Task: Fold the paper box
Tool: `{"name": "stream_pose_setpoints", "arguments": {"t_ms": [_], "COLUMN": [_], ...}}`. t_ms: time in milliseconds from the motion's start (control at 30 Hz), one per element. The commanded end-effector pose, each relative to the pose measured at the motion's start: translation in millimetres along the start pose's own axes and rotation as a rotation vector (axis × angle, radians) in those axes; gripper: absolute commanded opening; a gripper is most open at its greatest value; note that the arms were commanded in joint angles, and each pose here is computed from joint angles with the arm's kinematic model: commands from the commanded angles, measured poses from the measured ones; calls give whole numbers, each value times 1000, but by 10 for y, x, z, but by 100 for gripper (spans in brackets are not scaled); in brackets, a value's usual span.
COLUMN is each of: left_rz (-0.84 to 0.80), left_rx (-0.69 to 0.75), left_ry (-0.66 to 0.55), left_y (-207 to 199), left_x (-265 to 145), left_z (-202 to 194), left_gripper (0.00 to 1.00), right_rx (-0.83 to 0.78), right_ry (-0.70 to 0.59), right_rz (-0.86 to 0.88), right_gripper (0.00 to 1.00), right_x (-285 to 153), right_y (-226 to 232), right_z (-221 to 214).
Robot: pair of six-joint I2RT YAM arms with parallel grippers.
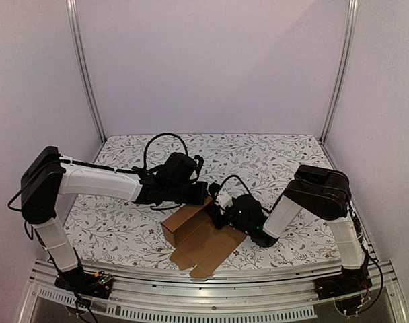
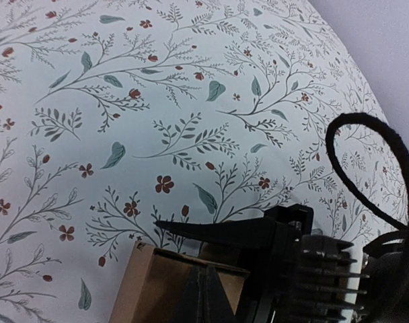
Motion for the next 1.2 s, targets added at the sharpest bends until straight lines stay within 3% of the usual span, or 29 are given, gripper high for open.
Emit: {"name": "stream_pose_setpoints", "arguments": {"t_ms": [0, 67, 167, 400, 600, 767, 1000, 1167], "left_rz": [43, 42, 42, 41, 46, 53, 51, 38], "left_rx": [12, 13, 15, 16, 13, 13, 23, 42], "left_ry": [130, 130, 130, 133, 133, 123, 88, 53], "left_y": [156, 153, 150, 149, 162, 169, 145, 90], "left_x": [84, 83, 86, 92, 97, 49, -83, -212], "left_z": [-383, -378, -372, -379, -393, -344, -185, -2], "left_gripper": [0, 0, 0, 0, 0, 0, 0, 6], "right_rx": [-9, -7, -8, -22, -11, -24, -22, -10], "right_ry": [32, 33, 35, 35, 16, 26, 64, 210], "right_rz": [-11, -6, 7, 28, 8, 9, -11, -34], "right_gripper": [27, 22, 0, 0, 31, 44, 53, 62], "right_x": [28, 34, 39, 38, -53, -233, -572, -784], "right_y": [-14, -2, 19, 53, 27, 27, -12, -57], "right_z": [-142, -147, -145, -116, -26, 80, 240, 281]}}
Point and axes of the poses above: each gripper's point midway between its finger pads, its own x axis out along the fingers, its own y axis along the line the jaws close on, z = x × y, the point moved 2 cm from there along -x, back along the fingers, and after that the axes turned 12 degrees about x, right-handed, at the moved point
